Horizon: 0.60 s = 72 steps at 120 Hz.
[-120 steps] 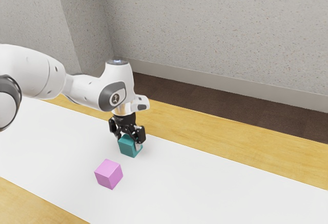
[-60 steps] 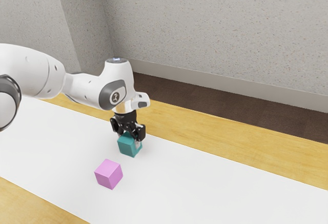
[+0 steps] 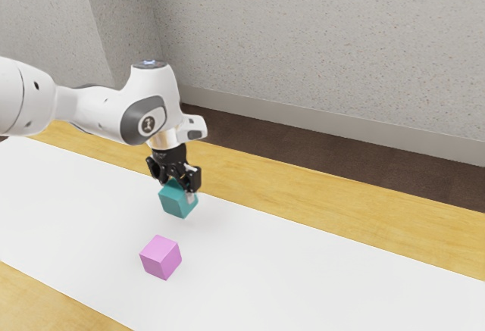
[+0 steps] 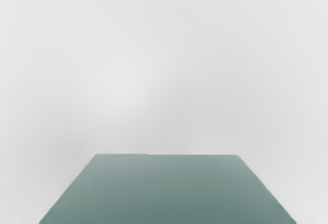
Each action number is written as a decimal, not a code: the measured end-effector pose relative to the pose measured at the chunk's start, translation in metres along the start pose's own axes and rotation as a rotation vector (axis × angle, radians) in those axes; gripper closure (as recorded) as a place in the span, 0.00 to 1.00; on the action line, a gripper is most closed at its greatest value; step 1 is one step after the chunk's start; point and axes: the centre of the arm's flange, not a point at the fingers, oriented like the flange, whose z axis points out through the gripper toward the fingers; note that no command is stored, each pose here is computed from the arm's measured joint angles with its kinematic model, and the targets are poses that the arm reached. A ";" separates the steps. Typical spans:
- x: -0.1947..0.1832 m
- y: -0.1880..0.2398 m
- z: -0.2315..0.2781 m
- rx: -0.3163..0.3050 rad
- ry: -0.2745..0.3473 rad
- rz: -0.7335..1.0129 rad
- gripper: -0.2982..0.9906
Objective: Pick up the blue block with one arm, and put the blue block on the pink block with one arm
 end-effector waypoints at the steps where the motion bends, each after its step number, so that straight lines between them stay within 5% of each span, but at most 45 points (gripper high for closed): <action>1: -0.002 0.000 -0.001 0.001 -0.001 0.000 0.46; 29: -0.062 0.014 -0.017 0.015 -0.007 0.023 0.46; 72: -0.091 0.031 0.001 0.021 -0.045 0.055 0.46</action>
